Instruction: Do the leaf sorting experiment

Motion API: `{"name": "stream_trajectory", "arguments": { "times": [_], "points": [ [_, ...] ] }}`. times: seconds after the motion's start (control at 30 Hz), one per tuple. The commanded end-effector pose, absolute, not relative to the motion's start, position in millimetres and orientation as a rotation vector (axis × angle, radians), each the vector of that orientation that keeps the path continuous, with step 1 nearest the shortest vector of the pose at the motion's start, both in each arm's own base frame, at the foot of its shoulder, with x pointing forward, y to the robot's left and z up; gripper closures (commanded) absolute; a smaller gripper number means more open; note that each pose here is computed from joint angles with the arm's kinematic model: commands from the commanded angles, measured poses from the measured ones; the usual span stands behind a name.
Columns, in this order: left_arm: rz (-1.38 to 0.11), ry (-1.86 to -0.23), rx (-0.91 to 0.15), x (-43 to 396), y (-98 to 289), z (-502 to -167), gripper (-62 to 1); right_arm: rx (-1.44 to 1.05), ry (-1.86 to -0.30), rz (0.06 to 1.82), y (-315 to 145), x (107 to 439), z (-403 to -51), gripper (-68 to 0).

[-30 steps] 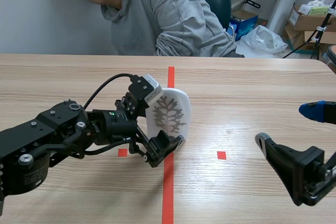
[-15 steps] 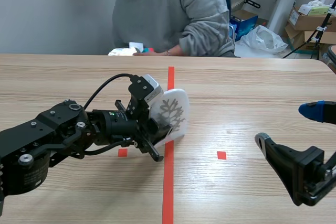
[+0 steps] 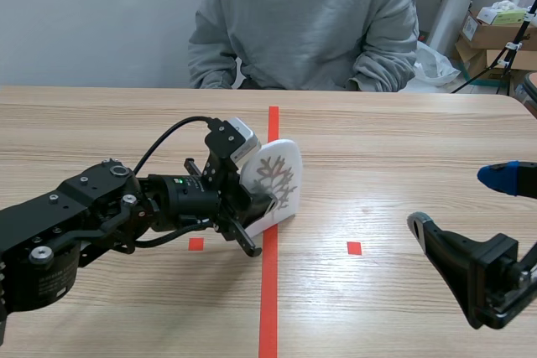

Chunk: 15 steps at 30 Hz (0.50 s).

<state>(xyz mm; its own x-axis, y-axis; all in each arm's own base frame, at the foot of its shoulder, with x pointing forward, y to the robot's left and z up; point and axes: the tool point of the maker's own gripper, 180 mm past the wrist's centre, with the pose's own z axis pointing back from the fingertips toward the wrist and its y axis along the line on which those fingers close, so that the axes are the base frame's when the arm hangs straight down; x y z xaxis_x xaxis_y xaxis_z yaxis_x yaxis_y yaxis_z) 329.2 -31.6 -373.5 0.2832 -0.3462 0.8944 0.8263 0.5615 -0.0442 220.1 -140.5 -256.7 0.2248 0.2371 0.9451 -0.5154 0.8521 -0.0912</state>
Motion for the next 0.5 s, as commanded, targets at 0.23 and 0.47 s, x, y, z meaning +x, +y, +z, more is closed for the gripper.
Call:
{"name": "stream_trajectory", "arguments": {
  "times": [0.23, 0.47],
  "points": [
    [-0.726, -1.163, -0.566, 342, 1, -323, -3.8, 0.260, -1.274, 0.529, -141, 223, -248, -56.0],
    [-0.564, -1.292, -0.483, 353, 54, -290, -3.8, 0.260, -1.274, 0.529, -141, 223, -248, -56.0]
  ]
}}
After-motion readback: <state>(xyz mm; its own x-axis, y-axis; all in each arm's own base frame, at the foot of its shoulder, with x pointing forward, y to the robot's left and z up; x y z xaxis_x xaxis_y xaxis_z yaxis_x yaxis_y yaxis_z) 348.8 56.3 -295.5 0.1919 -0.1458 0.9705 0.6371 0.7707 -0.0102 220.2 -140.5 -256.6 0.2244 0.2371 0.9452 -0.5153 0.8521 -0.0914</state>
